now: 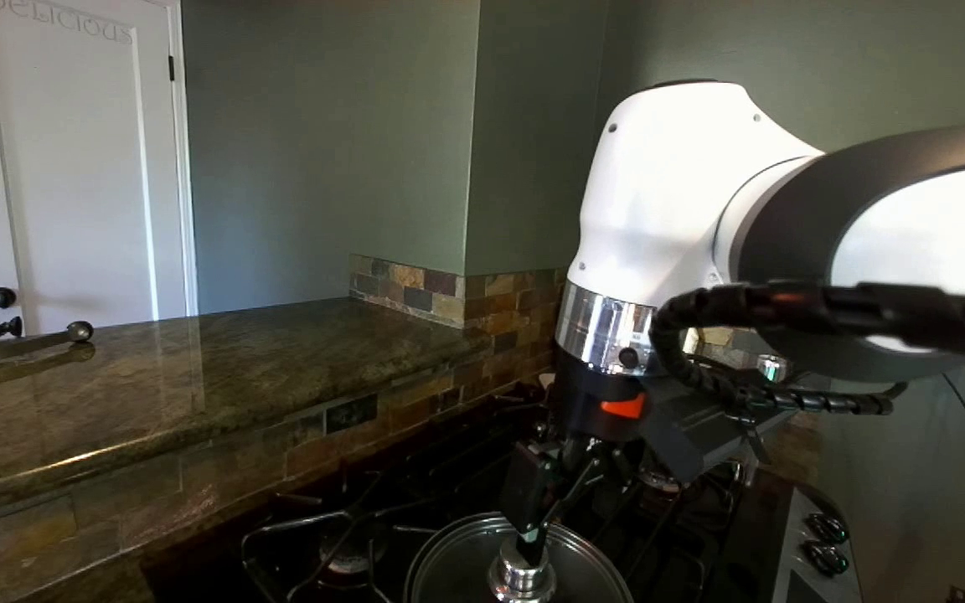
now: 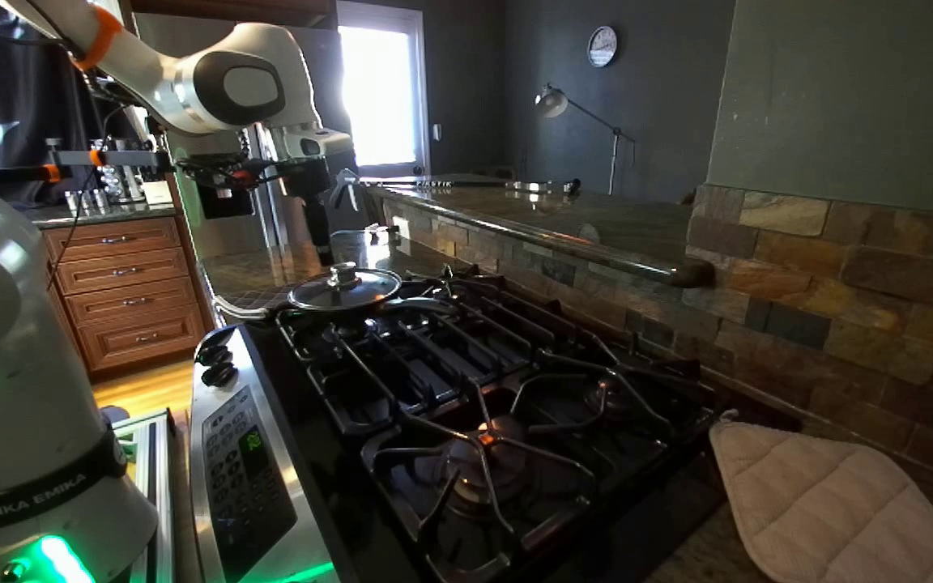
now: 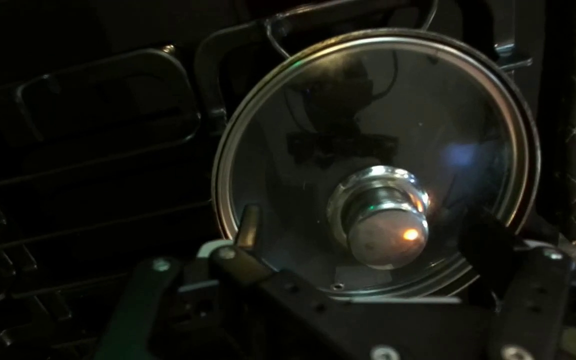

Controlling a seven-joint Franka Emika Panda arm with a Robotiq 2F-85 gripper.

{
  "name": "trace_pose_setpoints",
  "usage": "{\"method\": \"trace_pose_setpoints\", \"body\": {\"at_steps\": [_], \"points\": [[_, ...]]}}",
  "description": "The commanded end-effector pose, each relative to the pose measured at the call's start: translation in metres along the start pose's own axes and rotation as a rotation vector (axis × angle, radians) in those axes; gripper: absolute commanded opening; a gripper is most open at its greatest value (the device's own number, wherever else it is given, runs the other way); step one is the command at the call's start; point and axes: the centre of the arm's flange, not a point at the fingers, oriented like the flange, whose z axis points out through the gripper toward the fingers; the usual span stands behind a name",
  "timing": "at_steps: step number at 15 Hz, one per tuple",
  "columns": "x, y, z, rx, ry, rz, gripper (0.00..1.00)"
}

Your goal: Take the lid off the pot, then move the pot backwards, then put the lid on it

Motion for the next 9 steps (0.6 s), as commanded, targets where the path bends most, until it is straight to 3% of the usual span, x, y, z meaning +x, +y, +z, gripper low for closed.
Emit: {"method": "trace_pose_setpoints", "body": {"at_steps": [1,9], "points": [[0.005,-0.011,0.008,-0.015,-0.004,0.005,1.0],[0.014,-0.028,0.014,-0.022,0.036,-0.061,1.0]]}}
